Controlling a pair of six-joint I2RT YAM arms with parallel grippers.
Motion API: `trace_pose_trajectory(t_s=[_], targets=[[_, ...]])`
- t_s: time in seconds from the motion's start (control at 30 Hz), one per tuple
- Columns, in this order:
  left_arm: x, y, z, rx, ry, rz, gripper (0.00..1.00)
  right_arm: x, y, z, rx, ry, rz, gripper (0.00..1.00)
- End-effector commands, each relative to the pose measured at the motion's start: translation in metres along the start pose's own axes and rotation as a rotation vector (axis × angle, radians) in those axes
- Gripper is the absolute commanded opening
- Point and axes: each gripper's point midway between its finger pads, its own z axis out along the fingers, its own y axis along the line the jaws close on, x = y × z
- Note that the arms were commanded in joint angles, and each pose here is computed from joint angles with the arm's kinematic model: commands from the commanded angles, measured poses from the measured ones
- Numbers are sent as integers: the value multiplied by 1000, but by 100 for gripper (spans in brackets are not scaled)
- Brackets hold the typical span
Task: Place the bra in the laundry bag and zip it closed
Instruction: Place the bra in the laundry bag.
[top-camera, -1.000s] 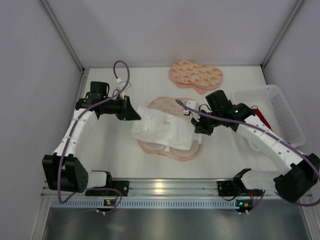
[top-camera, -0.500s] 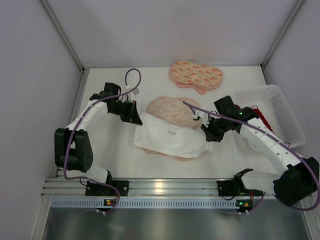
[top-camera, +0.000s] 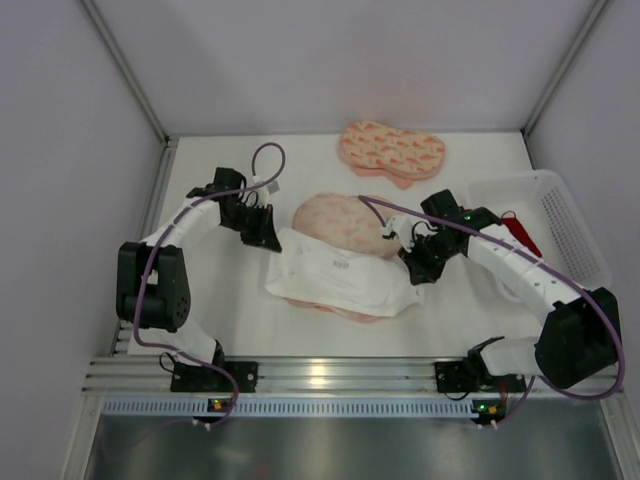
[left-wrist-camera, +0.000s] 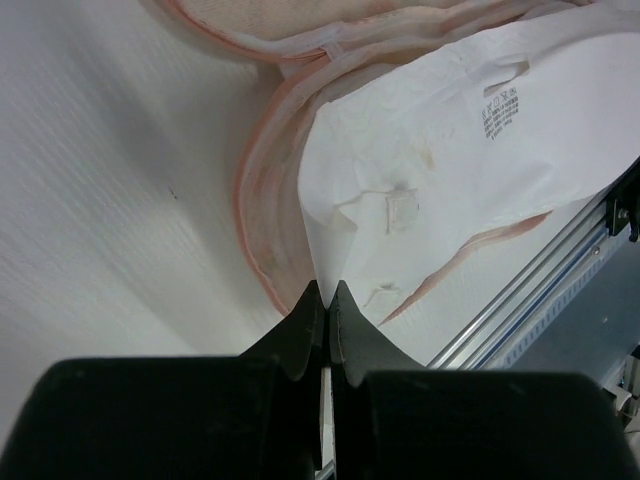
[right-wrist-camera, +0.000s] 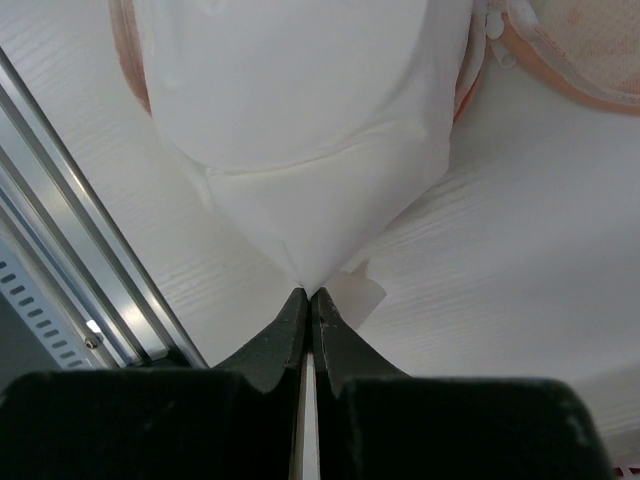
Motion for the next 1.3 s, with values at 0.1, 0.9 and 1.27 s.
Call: trace_pose_trajectory(t_s=[0.1, 0.9, 1.27], targets=[[-16, 3, 10, 10, -37, 27, 7, -9, -12, 2, 39, -26, -6, 0], [13, 12, 21, -120, 2, 102, 40, -10, -8, 6, 5, -9, 51, 0], [29, 27, 43, -142, 91, 86, 38, -7, -10, 9, 3, 5, 58, 0]])
